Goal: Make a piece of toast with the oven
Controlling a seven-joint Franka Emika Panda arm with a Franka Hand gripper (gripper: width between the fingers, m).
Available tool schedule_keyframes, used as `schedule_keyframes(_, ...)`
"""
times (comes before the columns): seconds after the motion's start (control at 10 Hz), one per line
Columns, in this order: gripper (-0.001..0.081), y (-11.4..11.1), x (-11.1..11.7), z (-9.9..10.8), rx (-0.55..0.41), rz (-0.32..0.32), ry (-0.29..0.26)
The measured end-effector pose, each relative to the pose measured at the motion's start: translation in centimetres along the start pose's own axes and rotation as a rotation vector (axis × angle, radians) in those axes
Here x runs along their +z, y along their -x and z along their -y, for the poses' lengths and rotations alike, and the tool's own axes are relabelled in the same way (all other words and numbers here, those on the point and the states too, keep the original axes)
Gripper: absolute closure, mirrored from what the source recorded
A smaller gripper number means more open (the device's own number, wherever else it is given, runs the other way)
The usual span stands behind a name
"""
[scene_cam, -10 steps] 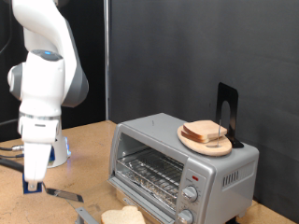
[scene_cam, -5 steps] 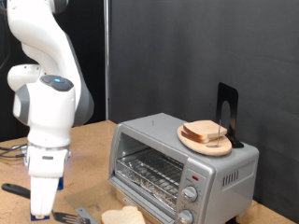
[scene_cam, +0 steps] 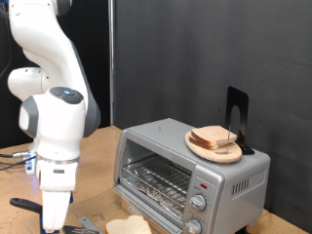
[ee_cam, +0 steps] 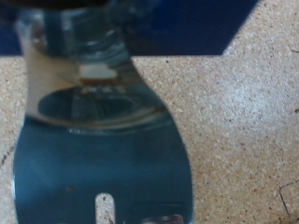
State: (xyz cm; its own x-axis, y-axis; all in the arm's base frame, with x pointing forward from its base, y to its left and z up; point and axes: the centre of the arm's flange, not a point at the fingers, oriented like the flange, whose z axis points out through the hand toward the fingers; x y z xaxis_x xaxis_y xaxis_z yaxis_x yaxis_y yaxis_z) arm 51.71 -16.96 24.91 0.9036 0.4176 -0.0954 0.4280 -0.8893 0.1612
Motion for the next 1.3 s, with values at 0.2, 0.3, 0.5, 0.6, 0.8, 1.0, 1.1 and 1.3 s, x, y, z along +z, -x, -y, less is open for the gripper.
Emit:
schedule_keyframes(0.2,0.0402,-0.2,0.1,0.4,0.005,0.002,-0.002)
schedule_keyframes(0.3,0.0402,-0.2,0.2,0.5,0.006,0.003,-0.004)
schedule_keyframes(0.5,0.0402,-0.2,0.4,0.8,0.005,0.010,-0.009)
schedule_keyframes(0.6,0.0402,-0.1,0.6,0.9,0.008,0.017,-0.012)
schedule_keyframes(0.8,0.0402,-0.2,0.8,1.2,0.016,0.022,-0.012)
schedule_keyframes(1.0,0.0402,-0.7,0.6,1.7,0.015,0.019,-0.010)
schedule_keyframes(1.1,0.0402,-1.1,0.5,2.1,0.008,0.016,-0.009)
schedule_keyframes(1.3,0.0402,-2.0,0.2,3.1,-0.005,0.009,-0.010)
